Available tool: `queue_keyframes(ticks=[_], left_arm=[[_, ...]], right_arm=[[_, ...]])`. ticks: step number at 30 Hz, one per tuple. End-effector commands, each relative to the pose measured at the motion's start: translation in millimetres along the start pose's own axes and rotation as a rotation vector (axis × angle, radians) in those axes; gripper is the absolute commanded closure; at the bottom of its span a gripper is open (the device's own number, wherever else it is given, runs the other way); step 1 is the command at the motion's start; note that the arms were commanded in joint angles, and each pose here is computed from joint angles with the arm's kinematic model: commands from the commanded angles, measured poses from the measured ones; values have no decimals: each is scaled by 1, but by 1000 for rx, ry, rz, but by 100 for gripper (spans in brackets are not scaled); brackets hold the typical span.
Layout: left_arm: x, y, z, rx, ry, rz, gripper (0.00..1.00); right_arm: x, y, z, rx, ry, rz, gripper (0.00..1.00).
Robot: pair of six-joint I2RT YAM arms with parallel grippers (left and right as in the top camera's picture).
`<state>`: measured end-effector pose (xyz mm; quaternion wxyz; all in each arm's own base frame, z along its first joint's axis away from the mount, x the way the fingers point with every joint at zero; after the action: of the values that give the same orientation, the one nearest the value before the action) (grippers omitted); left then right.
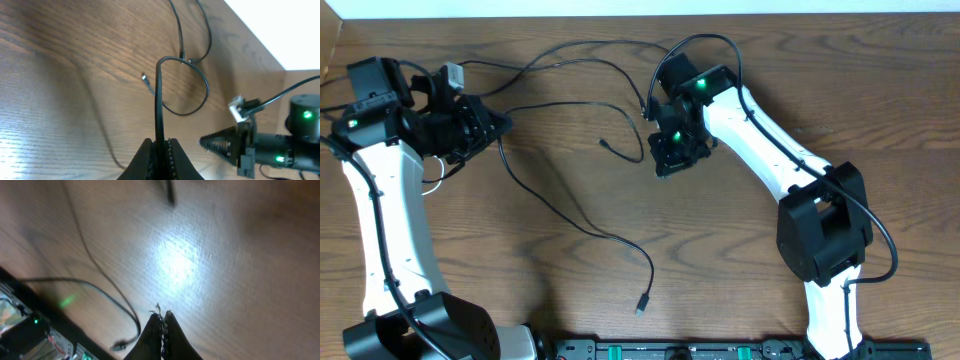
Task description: Untangle cables
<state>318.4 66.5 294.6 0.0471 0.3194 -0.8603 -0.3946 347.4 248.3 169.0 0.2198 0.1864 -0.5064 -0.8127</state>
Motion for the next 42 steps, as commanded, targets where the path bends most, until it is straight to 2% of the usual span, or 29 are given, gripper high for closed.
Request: queue_keyframes(ticks=[1, 6, 7, 8, 9, 10, 11, 14, 18, 22, 23, 24, 27, 32, 36, 39, 40, 42], left_arm=[[-1, 15, -14, 94, -5, -26, 93], [-4, 18, -11, 92, 7, -37, 93], [-4, 18, -11, 92, 7, -38, 93], [-4, 18, -11, 92, 6, -38, 93], [-4, 18, -11, 92, 6, -39, 92], [-4, 18, -11, 92, 6, -40, 92], [-4, 18, -11, 92, 5, -40, 92], [-4, 18, -11, 92, 5, -40, 92], [-4, 18, -11, 92, 5, -39, 92], [-4, 18, -11, 92, 5, -39, 93], [-4, 18, -11, 92, 5, -39, 93], [-4, 18, -11, 92, 5, -39, 93], [-4, 18, -11, 92, 10, -39, 93], [-5, 18, -11, 97, 65, -44, 93], [-6, 19, -11, 98, 64, -46, 92], [-6, 19, -11, 99, 63, -50, 93], [-7, 20, -10, 99, 73, -55, 93], [-10, 23, -7, 99, 100, -70, 93]], right_arm=[[5, 7, 4, -13, -12, 14, 99], [3, 8, 0, 43, -4, 0, 99], [-1, 8, -1, 49, 5, -27, 84], [-7, 9, -2, 51, 8, -63, 54], [-13, 9, -2, 52, 8, -99, 36], [-19, 10, -2, 52, 8, -139, 20], [-30, 12, -1, 51, 16, -207, 12], [-42, 12, 6, 20, 60, -277, 4], [-43, 6, 27, -34, 240, -280, 3], [-43, -6, 48, -5, 317, -271, 2], [-43, -9, 53, 14, 325, -273, 2], [-45, -13, 56, 81, 299, -283, 9], [-49, -19, 52, 212, 172, -312, 39], [-57, -36, 46, 238, 149, -327, 42], [-57, -49, 39, 223, 132, -296, 61], [-57, -50, 40, 219, 132, -292, 85], [-56, -51, 41, 211, 133, -286, 98], [-53, -52, 43, 181, 132, -263, 99]])
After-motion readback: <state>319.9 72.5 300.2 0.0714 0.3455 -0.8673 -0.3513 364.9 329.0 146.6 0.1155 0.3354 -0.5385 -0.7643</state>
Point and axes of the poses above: each gripper's point midway between its finger pads, its own y axis back along the fingers, its own z axis along the line the jaws close on, x = y × z, the point moved 9 cm from there along y, back along the fingers, and after that the axes turned 10 degrees about y, right-handed, at the moved point
